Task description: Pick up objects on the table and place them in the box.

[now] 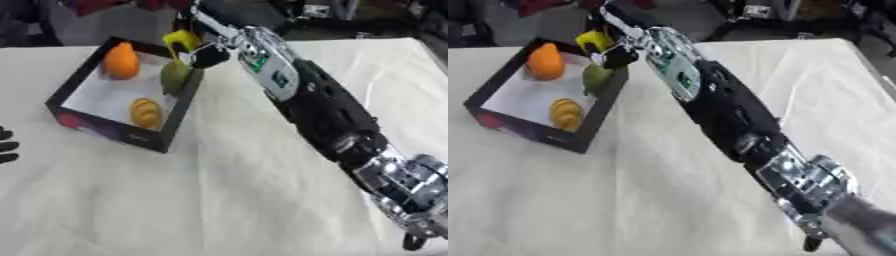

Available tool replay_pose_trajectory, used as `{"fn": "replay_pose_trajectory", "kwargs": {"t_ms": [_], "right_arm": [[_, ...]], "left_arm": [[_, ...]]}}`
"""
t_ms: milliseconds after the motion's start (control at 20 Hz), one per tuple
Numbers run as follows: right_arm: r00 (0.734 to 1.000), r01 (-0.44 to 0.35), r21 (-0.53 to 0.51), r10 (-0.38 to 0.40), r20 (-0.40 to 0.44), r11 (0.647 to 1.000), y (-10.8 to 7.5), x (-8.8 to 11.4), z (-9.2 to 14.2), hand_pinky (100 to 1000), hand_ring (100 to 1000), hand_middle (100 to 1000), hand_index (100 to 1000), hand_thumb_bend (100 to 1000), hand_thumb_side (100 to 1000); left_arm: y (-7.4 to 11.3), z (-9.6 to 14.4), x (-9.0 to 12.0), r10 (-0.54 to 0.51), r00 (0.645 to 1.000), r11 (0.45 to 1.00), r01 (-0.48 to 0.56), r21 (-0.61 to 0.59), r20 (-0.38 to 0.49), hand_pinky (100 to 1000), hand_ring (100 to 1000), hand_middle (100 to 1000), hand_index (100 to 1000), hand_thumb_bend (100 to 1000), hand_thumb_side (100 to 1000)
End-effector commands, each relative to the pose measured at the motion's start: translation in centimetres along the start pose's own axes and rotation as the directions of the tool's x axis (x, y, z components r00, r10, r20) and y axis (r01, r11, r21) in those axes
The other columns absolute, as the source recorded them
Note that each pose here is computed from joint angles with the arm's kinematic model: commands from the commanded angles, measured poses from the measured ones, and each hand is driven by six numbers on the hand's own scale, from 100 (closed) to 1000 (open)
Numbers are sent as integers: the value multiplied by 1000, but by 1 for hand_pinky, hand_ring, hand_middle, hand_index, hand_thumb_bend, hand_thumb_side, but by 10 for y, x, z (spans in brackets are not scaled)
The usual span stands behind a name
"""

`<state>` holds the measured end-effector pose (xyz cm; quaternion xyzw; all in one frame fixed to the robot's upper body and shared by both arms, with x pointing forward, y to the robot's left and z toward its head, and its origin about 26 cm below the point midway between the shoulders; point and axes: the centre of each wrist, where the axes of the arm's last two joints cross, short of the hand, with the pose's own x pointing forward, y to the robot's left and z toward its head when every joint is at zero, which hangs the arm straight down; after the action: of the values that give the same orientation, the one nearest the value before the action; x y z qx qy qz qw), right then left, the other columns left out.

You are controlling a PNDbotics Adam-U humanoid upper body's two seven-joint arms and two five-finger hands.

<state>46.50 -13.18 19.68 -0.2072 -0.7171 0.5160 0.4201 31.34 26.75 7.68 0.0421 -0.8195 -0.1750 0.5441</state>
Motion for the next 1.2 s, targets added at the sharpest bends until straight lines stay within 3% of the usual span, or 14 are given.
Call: {"fn": "replay_pose_trajectory", "kwargs": {"t_ms": [50, 250, 300, 450, 550, 700, 900, 1050, 1200], "right_arm": [[1000, 19, 29, -19, 11, 999, 8, 3, -16, 601, 463, 393, 528, 100, 113], [1000, 7, 36, -7, 17, 999, 14, -2, -19, 601, 463, 393, 528, 100, 113], [1000, 5, 37, -6, 18, 999, 14, -3, -19, 669, 677, 673, 828, 329, 494], [1000, 5, 38, -5, 4, 999, 18, 10, -30, 697, 757, 783, 914, 483, 671], [1000, -3, 2, 3, -23, 1000, 17, 15, -33, 708, 780, 812, 934, 530, 727], [999, -32, -52, 30, -37, 998, 17, 20, -32, 719, 799, 836, 947, 537, 743], [1000, -9, -146, 5, -24, 989, 9, 17, -24, 700, 776, 817, 933, 440, 637], [1000, 20, -189, -18, 13, 982, 3, 6, -9, 684, 761, 792, 919, 313, 566], [999, 43, -241, -34, 41, 969, 0, -12, 13, 670, 736, 747, 907, 264, 557]], "left_arm": [[0, -7, 8, -2, 999, 1000, 3, -22, 38, 739, 739, 726, 822, 411, 908], [0, -7, 8, -1, 999, 1000, 2, -25, 40, 739, 739, 726, 822, 411, 908], [0, -7, 9, -1, 999, 1000, 2, -25, 40, 739, 739, 726, 823, 410, 908], [-5, -13, 13, 6, 998, 998, -3, -56, 62, 739, 739, 726, 822, 410, 909], [-6, -14, 13, 9, 998, 998, -5, -64, 65, 739, 740, 726, 823, 410, 909], [-6, -14, 13, 10, 998, 998, -5, -68, 66, 739, 740, 726, 823, 410, 909], [-4, -12, 12, 7, 998, 999, -4, -52, 60, 738, 741, 726, 822, 409, 909], [0, -9, 10, 0, 999, 1000, 1, -27, 44, 737, 739, 724, 822, 407, 908], [7, -6, 8, -13, 1000, 1000, 12, 13, 27, 735, 742, 731, 840, 407, 905]]}}
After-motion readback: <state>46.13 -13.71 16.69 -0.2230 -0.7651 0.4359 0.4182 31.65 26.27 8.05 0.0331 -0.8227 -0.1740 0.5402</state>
